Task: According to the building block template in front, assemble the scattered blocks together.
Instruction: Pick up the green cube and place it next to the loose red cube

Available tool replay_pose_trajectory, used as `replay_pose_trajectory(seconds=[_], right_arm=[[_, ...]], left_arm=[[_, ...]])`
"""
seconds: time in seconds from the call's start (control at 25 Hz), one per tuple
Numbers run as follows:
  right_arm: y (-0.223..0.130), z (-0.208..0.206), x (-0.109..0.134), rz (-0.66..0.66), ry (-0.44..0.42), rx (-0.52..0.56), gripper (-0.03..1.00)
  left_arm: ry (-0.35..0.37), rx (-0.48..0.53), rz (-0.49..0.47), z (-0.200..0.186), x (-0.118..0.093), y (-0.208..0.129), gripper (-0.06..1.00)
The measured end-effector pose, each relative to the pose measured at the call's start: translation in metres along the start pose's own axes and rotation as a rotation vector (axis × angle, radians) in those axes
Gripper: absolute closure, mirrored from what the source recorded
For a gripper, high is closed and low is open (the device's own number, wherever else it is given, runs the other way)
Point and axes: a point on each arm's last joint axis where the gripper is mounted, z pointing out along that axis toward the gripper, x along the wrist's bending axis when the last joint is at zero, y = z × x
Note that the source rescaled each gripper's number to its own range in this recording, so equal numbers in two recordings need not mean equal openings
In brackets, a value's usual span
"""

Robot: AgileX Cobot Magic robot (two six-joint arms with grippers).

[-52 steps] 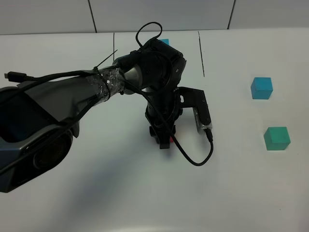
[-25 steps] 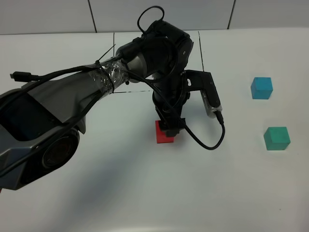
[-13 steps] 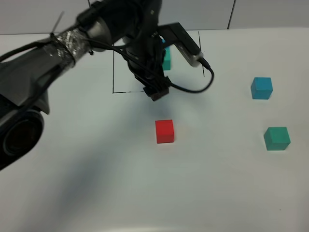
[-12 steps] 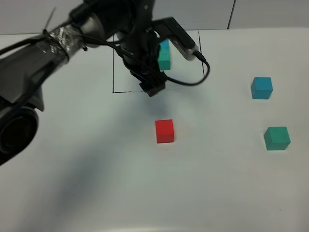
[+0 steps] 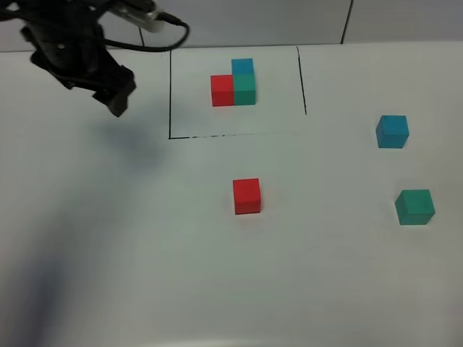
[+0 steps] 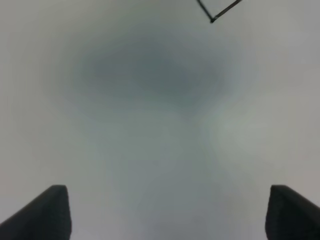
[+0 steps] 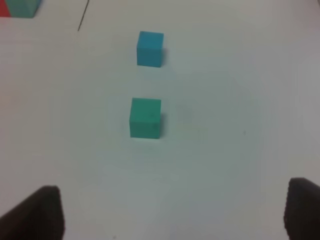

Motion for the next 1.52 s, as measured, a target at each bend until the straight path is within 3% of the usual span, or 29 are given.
replay_pose_trajectory(seconds=[0.12,0.28,0.64,1.16,1.32,1.52], right_arm=[[0.0,0.0,0.0,0.0,0.0,0.0,0.19],[0.0,0.0,0.0,0.0,0.0,0.0,0.19],[0.0,0.0,0.0,0.004,0.0,0.0,0.19],[0.0,0.0,0.0,0.005,0.0,0.0,0.19],[0.0,0.0,0.0,0.007,0.0,0.0,0.19],[0.0,0.0,0.0,0.008,0.0,0.0,0.2]], left_arm=[[0.011,-0.024,-0.073,-0.026,0.012,-0.037,0.04],[0.051,-0.138,-0.184,-0.061,0.018,-0.087,0.04],[0.108,-0.317,-0.333,-0.114,-0.019,-0.189,0.04],[0.152,-0.577,-0.406,-0.124,-0.066,-0.293,0.04],[0.13,-0.66,-0.406,-0.123,-0.08,-0.316,0.04],[0.051,-0.677,-0.361,-0.103,-0.097,-0.333,0.04]])
